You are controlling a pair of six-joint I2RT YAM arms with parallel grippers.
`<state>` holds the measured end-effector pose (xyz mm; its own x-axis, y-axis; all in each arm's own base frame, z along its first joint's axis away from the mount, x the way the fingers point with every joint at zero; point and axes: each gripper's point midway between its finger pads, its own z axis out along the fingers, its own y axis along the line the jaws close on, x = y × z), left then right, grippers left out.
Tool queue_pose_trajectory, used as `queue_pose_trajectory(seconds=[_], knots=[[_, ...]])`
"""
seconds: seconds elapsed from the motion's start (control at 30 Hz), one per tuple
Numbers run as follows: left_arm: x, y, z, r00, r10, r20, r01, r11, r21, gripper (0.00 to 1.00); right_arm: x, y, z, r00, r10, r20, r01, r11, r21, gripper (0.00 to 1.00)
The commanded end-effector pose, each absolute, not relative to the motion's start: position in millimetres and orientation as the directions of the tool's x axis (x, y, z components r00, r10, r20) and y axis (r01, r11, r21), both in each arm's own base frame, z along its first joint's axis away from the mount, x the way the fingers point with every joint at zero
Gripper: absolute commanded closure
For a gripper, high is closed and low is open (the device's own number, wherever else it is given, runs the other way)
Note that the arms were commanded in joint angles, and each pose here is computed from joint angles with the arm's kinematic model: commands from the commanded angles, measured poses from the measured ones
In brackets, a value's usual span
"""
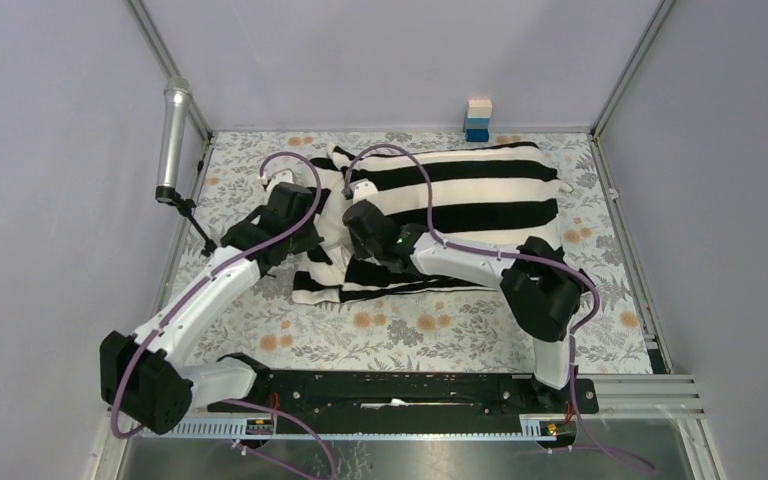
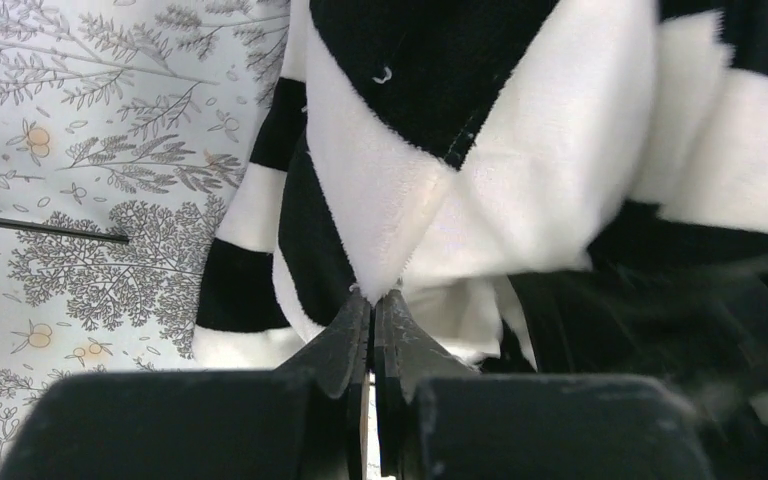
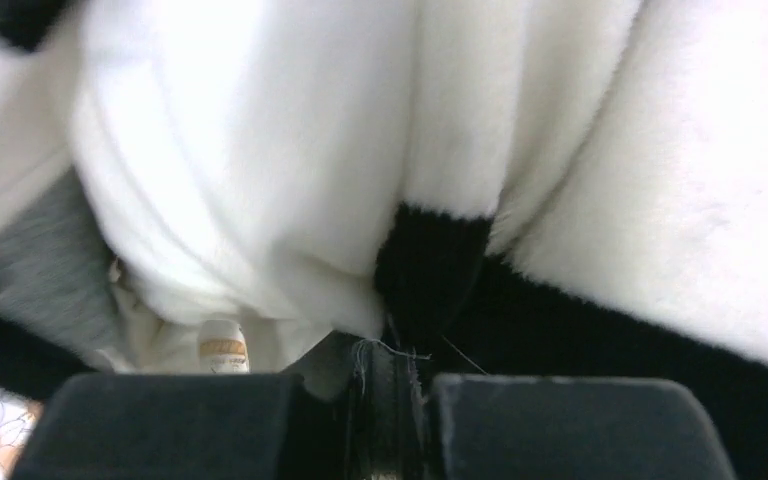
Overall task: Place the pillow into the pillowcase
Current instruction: Stuff the pillow into the pillowcase.
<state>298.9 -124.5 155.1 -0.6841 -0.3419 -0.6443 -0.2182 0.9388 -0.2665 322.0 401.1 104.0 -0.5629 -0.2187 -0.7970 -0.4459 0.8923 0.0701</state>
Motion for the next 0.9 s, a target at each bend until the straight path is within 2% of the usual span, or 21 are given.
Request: queue_pose_trajectory(seconds=[0.0,0.17,0.27,0.33,0.47,0.6,0.67,0.77,0.87], knots=[[279,-145,237,-0.655,-0.343,-0.673,-0.041,0.906,-0.421,1.0,345,362,52,-0.728,-0.125,-0.675,-0.295,0.945,0.142,1.0],[254,-183,295,-0.677,-0.247,-0.693,0.238,0.817,-0.525,1.0,378,343,69,-0.733,-0.066,-0.677,-0.229,0.961,0.154,1.0],[258,-213,335,-0.634,-0.246,-0.733,0.399,0.708,-0.583,1.0,373,366,90,-0.729,-0.039,-0.683,-0.261,0.939,0.225,1.0],[261,-238,355,-0.648,-0.24,-0.722,0.476,0.613,-0.631,1.0,365,386,95,-0.723,-0.044,-0.69,-0.29,0.925,0.245,1.0],[246,-297,415,-0.615,-0.258,-0.745,0.634,0.4,-0.662,1.0,366,406,63,-0.767,-0.073,-0.637,-0.284,0.929,0.235,1.0],[237,-311,469,-0.58,-0.387,-0.717,0.678,0.258,-0.688,1.0,369,407,25,-0.827,-0.08,-0.556,-0.255,0.935,0.245,1.0],[245,-307,462,-0.568,-0.419,-0.709,0.656,0.291,-0.697,1.0,366,402,24,-0.834,-0.049,-0.549,-0.239,0.93,0.281,1.0],[271,-282,420,-0.519,-0.471,-0.713,0.531,0.476,-0.701,1.0,363,383,35,-0.826,0.012,-0.563,-0.208,0.923,0.324,1.0],[301,-233,365,-0.467,-0.503,-0.727,0.253,0.712,-0.655,1.0,362,369,58,-0.806,0.068,-0.589,-0.2,0.904,0.378,1.0]])
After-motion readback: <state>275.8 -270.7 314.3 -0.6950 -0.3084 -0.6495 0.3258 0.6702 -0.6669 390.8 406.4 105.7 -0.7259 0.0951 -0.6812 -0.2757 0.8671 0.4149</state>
